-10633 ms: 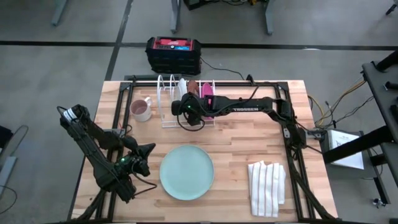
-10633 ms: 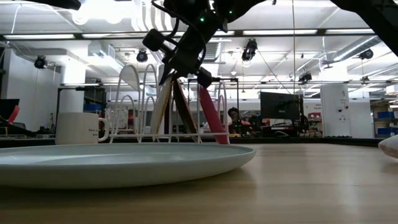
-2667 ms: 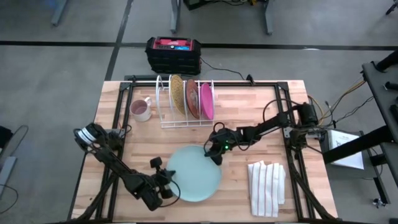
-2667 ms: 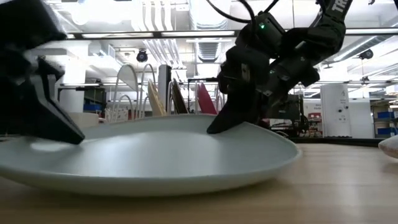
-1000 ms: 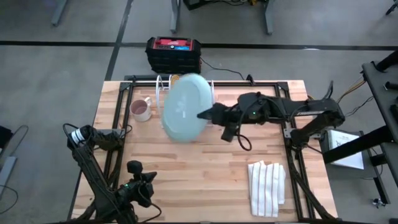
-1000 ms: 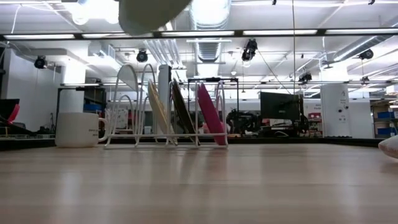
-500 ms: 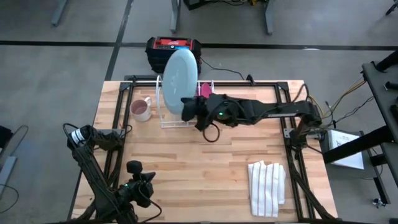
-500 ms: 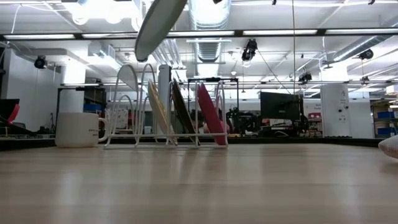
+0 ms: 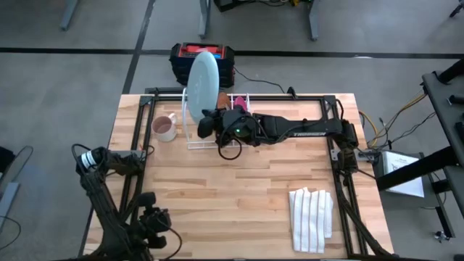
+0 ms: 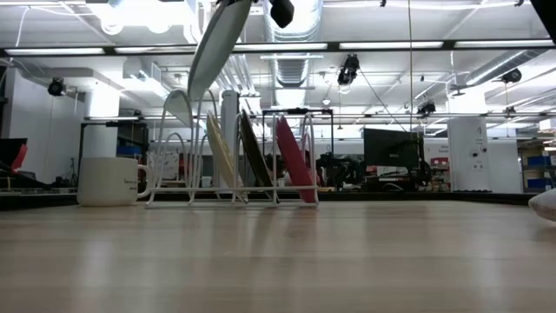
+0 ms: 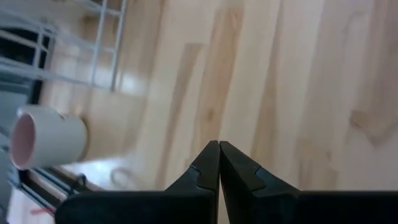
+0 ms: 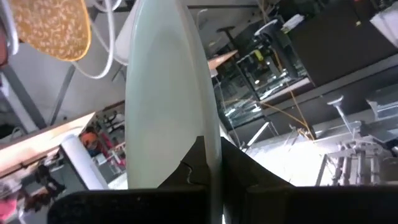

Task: Sort dishes
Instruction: Put the blue plate into the dish rack

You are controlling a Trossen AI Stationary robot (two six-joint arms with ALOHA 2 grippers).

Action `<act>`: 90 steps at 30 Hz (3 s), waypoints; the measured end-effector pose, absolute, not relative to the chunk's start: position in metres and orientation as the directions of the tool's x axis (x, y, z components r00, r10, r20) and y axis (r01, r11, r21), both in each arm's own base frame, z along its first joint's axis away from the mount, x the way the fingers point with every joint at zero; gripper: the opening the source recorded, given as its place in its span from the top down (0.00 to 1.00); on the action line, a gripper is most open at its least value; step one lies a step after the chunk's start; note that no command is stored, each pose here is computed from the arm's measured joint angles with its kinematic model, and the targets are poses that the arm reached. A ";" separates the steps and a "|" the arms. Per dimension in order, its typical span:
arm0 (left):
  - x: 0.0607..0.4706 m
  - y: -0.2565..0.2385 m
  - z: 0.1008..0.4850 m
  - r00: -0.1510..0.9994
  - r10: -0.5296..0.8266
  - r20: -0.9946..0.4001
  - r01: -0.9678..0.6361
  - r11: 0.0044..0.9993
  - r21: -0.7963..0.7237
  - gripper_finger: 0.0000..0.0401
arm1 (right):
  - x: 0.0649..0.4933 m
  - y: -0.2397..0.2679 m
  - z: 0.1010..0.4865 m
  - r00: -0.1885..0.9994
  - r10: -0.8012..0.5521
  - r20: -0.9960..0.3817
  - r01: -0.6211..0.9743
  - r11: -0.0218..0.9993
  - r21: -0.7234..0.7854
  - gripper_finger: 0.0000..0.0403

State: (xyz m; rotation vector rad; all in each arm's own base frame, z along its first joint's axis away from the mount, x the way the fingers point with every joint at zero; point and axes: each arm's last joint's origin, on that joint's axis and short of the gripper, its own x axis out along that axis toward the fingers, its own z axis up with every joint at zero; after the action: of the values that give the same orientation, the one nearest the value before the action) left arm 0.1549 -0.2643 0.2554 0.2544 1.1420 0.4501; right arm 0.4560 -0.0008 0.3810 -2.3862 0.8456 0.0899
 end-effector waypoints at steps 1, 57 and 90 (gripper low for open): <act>0.151 -0.266 0.255 0.338 0.462 -0.820 -0.221 0.886 0.408 1.00 | 0.457 -0.003 0.379 0.787 -0.562 -0.252 -0.602 -0.612 -0.513 1.00; 0.089 -0.293 0.255 0.539 0.380 -0.752 -0.293 0.921 0.256 1.00 | 0.473 -0.008 0.298 0.770 -0.462 -0.441 -0.639 -0.561 -0.527 1.00; 0.089 -0.293 0.256 0.547 0.380 -0.746 -0.292 0.922 0.256 1.00 | 0.500 -0.010 0.237 0.716 -0.517 -0.469 -0.697 -0.556 -0.452 0.90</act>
State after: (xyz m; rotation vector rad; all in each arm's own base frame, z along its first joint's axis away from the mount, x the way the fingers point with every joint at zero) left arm 0.0890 -0.2931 0.2556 0.1053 0.9087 0.3994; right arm 0.5004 -0.0096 0.2366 -2.2917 0.9184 0.3748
